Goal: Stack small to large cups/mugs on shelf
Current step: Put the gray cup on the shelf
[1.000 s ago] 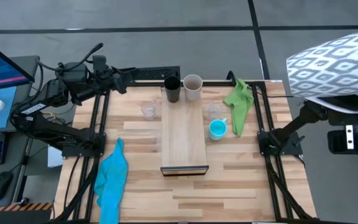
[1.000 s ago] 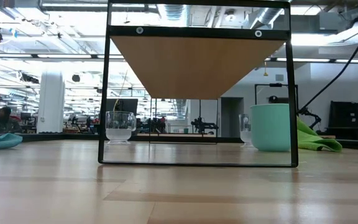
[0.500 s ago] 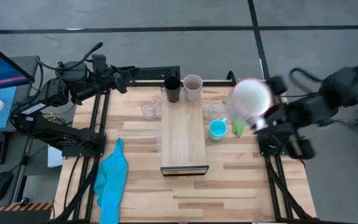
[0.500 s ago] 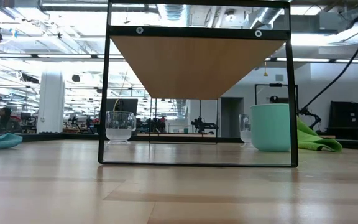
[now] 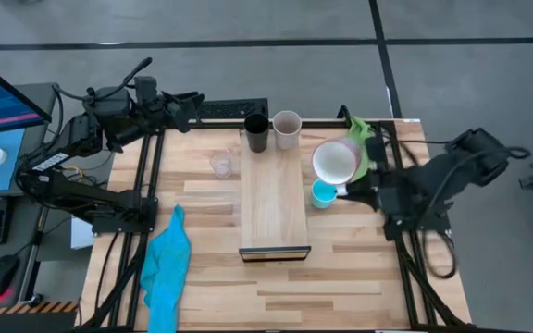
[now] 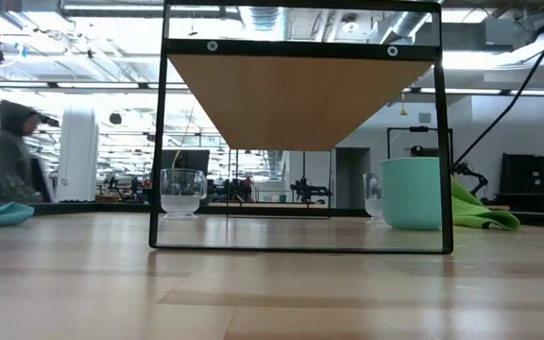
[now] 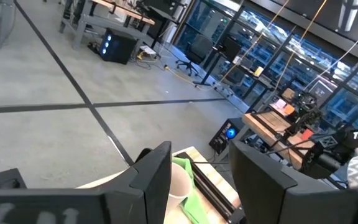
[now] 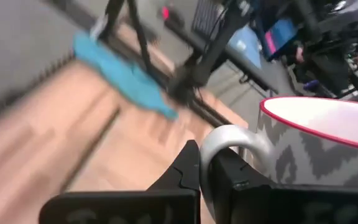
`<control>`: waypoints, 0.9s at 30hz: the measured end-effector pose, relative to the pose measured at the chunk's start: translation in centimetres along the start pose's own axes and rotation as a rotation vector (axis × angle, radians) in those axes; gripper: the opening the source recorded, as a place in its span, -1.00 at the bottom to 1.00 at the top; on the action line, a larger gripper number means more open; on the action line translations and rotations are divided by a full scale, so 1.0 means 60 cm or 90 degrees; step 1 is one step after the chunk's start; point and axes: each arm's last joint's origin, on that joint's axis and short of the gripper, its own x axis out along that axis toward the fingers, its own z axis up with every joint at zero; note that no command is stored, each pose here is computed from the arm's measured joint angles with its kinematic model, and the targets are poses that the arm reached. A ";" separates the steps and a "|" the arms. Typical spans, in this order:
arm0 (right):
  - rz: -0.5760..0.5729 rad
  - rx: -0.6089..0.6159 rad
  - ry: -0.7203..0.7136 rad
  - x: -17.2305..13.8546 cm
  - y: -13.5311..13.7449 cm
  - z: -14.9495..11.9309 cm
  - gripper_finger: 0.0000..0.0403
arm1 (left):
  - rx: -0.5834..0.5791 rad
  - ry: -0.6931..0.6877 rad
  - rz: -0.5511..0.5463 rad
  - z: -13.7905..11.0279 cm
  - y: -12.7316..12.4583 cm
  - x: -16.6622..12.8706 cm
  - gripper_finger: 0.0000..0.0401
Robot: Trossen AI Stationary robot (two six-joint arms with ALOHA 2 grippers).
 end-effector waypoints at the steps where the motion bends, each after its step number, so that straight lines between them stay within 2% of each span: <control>1: 0.000 -0.026 0.019 0.006 0.004 -0.001 -0.88 | 0.000 0.000 0.000 0.000 0.000 0.000 -0.25; 8: -0.035 -0.215 0.125 0.046 0.020 -0.001 -0.88 | 0.000 -0.008 0.012 0.001 0.001 0.000 -0.25; 14: -0.076 -0.274 0.131 0.056 0.020 0.009 -0.88 | 0.014 -0.009 0.014 0.001 0.001 0.000 -0.25; 16: -0.094 -0.245 0.109 0.054 0.017 0.015 -0.88 | 0.014 -0.009 0.014 0.001 0.001 0.000 -0.25; 21: -0.151 -0.076 0.032 0.028 -0.009 0.021 -0.88 | 0.021 -0.009 0.016 0.001 0.001 0.000 -0.25; 27: -0.194 0.077 -0.031 0.014 -0.031 0.025 -0.88 | 0.033 0.000 0.023 -0.002 0.003 0.000 -0.25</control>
